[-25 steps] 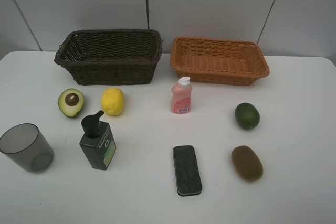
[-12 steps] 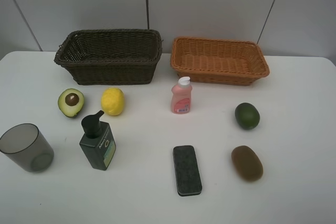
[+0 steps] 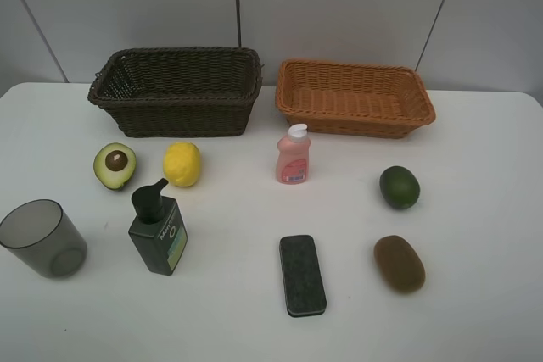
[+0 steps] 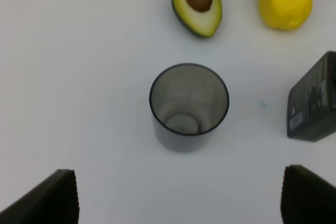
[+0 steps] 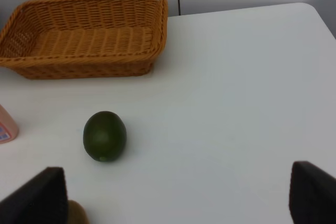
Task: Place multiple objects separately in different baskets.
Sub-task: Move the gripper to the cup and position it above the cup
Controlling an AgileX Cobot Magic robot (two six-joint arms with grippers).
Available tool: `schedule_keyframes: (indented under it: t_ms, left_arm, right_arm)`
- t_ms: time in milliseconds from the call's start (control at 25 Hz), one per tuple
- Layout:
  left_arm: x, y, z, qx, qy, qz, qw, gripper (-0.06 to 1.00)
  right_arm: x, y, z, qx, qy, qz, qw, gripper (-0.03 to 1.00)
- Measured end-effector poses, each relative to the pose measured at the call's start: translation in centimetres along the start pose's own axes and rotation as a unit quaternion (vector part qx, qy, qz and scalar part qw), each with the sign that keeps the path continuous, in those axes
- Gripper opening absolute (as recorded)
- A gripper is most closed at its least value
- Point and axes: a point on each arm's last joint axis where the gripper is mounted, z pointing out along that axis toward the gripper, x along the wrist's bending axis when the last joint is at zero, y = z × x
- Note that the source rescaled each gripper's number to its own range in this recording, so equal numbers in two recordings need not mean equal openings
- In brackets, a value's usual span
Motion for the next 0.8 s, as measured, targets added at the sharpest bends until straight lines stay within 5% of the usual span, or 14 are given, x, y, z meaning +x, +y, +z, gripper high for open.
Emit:
schedule_keyframes:
  t_ms: [200, 440, 600, 800]
  left_arm:
    - [0.0, 3.3, 2.9, 0.142, 0.007, -0.001, 0.99, 1.0]
    - [-0.1, 6.3, 7.5, 0.273, 0.013, -0.002, 0.962, 1.0]
    - [-0.1, 7.2, 10.5, 0.333, 0.016, -0.003, 0.943, 1.0]
    - [0.0, 7.8, 13.2, 0.359, 0.017, -0.004, 0.933, 1.0]
  right_arm:
    - [0.0, 0.0, 0.0, 0.0, 0.0, 0.0, 1.0, 1.0]
    - [0.0, 0.0, 0.0, 0.0, 0.0, 0.0, 1.0, 1.0]
    - [0.0, 0.0, 0.0, 0.0, 0.0, 0.0, 1.0, 1.0]
    - [0.0, 0.0, 0.0, 0.0, 0.0, 0.0, 1.0, 1.0]
